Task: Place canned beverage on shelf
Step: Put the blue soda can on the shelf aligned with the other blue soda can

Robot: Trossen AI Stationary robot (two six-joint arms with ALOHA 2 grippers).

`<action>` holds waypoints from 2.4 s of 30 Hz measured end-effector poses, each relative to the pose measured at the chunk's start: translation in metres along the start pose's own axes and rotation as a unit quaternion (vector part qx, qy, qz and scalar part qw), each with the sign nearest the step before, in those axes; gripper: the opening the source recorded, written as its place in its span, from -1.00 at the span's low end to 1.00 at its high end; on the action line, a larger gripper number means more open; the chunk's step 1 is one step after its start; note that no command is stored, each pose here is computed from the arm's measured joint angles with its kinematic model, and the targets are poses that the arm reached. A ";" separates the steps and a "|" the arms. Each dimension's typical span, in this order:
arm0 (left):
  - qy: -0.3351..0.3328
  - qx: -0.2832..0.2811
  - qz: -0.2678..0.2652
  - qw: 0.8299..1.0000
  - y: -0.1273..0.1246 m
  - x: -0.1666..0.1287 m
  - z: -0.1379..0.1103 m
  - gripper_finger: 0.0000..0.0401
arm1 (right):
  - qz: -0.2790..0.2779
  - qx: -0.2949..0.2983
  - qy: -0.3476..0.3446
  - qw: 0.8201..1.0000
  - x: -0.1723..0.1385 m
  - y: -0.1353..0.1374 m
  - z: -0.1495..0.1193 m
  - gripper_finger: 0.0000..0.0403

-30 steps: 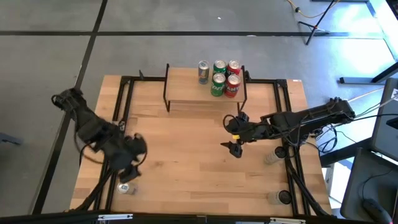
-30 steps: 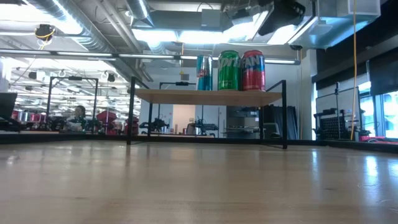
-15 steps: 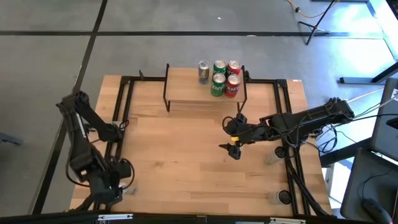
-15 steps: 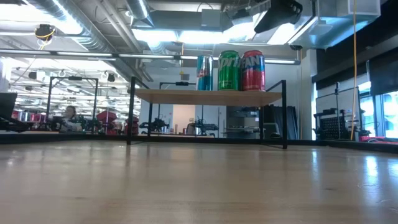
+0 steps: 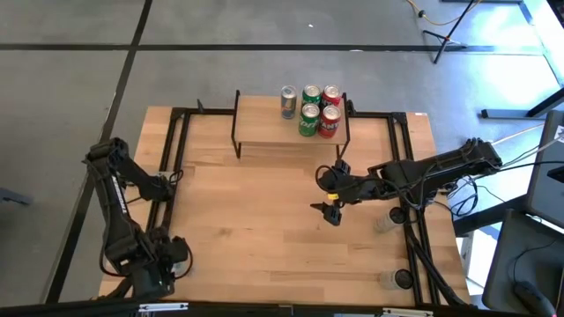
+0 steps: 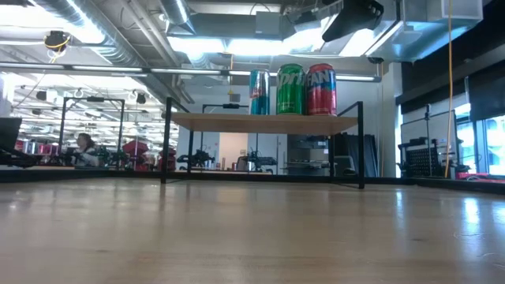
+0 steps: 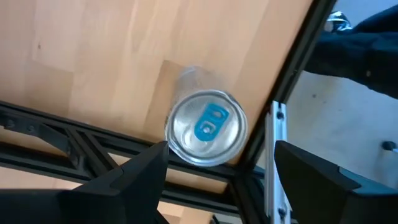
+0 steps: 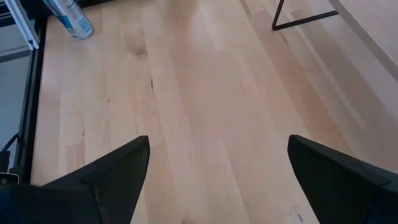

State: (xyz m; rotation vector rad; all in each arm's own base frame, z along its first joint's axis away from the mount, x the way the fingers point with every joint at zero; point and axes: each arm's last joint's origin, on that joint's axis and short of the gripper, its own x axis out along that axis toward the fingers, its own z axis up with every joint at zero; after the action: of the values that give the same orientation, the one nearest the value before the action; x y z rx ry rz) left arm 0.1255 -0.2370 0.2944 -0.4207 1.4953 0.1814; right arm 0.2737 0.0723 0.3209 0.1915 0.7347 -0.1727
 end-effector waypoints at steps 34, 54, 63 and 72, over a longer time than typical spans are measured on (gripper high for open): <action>0.000 -0.015 0.033 0.999 0.005 0.022 0.000 0.39 | 0.000 -0.002 0.000 1.000 0.000 0.000 0.000 0.82; -0.001 -0.039 -0.015 0.999 0.007 -0.003 0.003 0.71 | 0.000 0.009 0.000 1.000 0.000 0.000 0.000 0.82; -0.002 -0.031 -0.019 0.999 0.008 0.019 -0.002 0.98 | -0.004 0.016 -0.003 1.000 0.000 0.000 0.000 0.82; 0.004 -0.030 -0.037 0.999 0.008 0.035 -0.003 0.97 | -0.004 0.019 -0.004 1.000 0.000 0.000 0.000 0.82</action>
State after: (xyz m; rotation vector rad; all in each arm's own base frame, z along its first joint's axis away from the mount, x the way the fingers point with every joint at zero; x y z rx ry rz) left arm 0.1224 -0.2362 0.2585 -0.5260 1.4813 0.1669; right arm 0.2737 0.0719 0.3215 0.2236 0.7252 -0.1939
